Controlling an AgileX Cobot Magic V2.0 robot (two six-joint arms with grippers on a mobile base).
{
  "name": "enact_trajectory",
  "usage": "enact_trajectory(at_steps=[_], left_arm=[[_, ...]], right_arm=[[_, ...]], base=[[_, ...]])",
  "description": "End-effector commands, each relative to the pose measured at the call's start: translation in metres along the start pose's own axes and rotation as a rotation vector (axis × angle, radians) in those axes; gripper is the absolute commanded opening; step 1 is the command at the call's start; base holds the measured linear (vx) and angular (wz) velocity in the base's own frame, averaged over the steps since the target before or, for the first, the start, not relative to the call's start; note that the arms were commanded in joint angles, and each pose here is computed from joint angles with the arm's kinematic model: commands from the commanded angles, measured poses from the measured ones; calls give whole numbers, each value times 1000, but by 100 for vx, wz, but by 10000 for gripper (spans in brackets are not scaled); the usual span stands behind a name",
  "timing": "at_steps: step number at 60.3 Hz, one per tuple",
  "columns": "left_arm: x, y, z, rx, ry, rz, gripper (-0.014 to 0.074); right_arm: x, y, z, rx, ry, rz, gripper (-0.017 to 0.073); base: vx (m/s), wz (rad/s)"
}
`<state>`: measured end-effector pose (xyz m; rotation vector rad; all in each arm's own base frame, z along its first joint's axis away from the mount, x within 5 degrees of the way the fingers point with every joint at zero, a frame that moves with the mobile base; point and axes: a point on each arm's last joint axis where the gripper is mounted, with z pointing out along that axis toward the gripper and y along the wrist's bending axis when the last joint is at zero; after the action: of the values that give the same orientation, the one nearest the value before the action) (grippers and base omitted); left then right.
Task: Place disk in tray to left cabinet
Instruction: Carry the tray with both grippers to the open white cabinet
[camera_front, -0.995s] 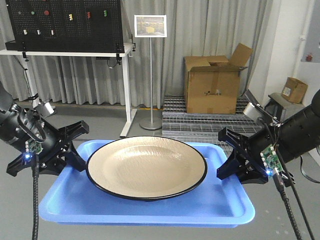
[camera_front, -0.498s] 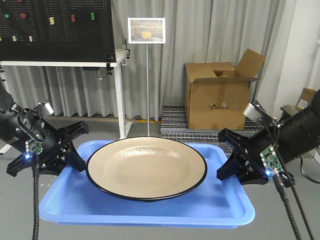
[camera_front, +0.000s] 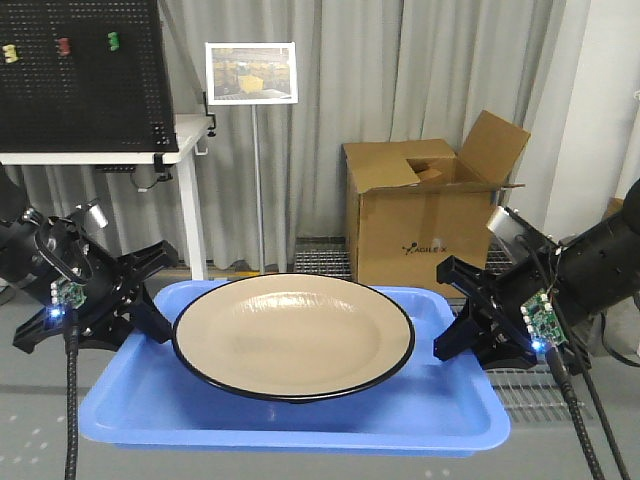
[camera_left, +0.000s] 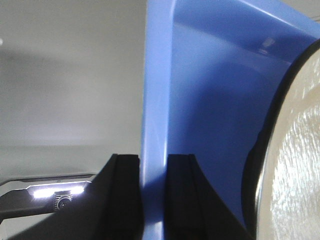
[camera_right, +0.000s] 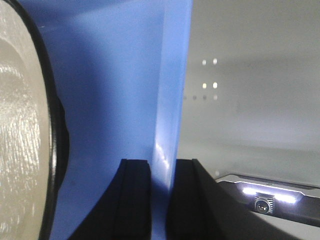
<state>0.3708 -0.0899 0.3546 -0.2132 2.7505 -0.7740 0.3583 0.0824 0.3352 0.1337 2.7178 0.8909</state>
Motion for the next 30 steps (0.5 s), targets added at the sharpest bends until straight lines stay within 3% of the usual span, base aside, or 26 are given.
enact_trajectory(at_steps=[1, 30], left_arm=[[12, -35, -29, 181, -31, -1, 0], [12, -35, -29, 181, -31, -2, 0]], right_arm=[[4, 34, -26, -164, -74, -16, -4], [4, 34, -26, -164, -74, -16, -4]], base=[[62, -7], [58, -6]])
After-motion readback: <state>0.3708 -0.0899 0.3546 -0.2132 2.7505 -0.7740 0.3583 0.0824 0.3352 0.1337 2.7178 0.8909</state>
